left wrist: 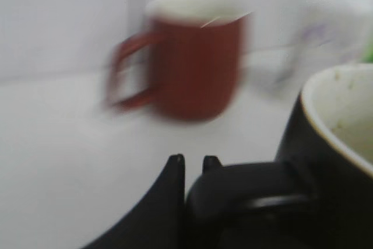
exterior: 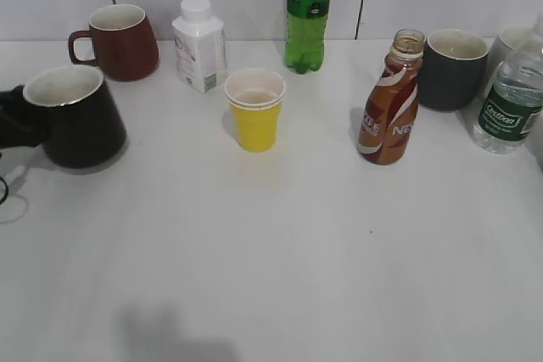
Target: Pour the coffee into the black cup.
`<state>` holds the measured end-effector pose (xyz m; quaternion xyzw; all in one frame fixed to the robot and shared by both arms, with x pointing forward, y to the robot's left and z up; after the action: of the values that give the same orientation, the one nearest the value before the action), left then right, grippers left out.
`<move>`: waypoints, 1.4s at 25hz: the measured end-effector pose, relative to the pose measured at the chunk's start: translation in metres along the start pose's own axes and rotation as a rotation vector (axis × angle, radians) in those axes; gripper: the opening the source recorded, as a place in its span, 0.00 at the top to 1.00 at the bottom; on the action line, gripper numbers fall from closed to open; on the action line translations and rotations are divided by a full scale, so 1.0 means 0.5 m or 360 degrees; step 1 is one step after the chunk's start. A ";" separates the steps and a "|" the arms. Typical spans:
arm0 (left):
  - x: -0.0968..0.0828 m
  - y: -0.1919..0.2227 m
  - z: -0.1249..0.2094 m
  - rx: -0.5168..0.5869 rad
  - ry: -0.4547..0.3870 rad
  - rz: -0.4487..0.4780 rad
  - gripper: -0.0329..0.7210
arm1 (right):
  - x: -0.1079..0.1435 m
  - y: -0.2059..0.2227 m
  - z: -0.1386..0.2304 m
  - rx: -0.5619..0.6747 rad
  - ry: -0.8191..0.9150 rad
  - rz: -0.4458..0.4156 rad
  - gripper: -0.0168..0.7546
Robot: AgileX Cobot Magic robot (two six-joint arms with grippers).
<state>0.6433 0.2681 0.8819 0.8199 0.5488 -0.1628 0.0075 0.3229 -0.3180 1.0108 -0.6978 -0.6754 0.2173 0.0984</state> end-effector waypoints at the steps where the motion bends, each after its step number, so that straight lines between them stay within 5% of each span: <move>1: -0.017 0.008 -0.012 0.0002 0.0004 0.0086 0.88 | 0.000 0.000 0.000 0.0000 0.0000 0.0000 0.22; 6: -0.104 0.038 -0.045 0.0075 -0.0034 0.0477 0.88 | 0.000 0.000 0.000 0.0000 0.0000 0.0000 0.22; 18: -0.320 0.055 0.001 0.0259 0.0124 0.1009 0.88 | 0.000 0.000 0.000 0.0000 0.0000 0.0000 0.22; 35: -0.344 0.036 0.028 0.0352 0.0203 0.1125 0.88 | 0.002 0.000 0.000 -0.0002 0.0004 -0.0007 0.22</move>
<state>0.5968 0.1039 0.9129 0.9630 0.2105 -0.1572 -0.0595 0.3230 -0.3172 1.0108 -0.6966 -0.6770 0.2158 0.0994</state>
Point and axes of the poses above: a point on each arm's last joint axis where the gripper is mounted, y pointing out along that axis toward the gripper, x along the wrist's bending axis when the last joint is at zero, z = x × y, the point moved 10 cm from there along y, pointing out along that axis toward the gripper, and after that the axes turned 13 degrees about -y, right-handed, at the moved point
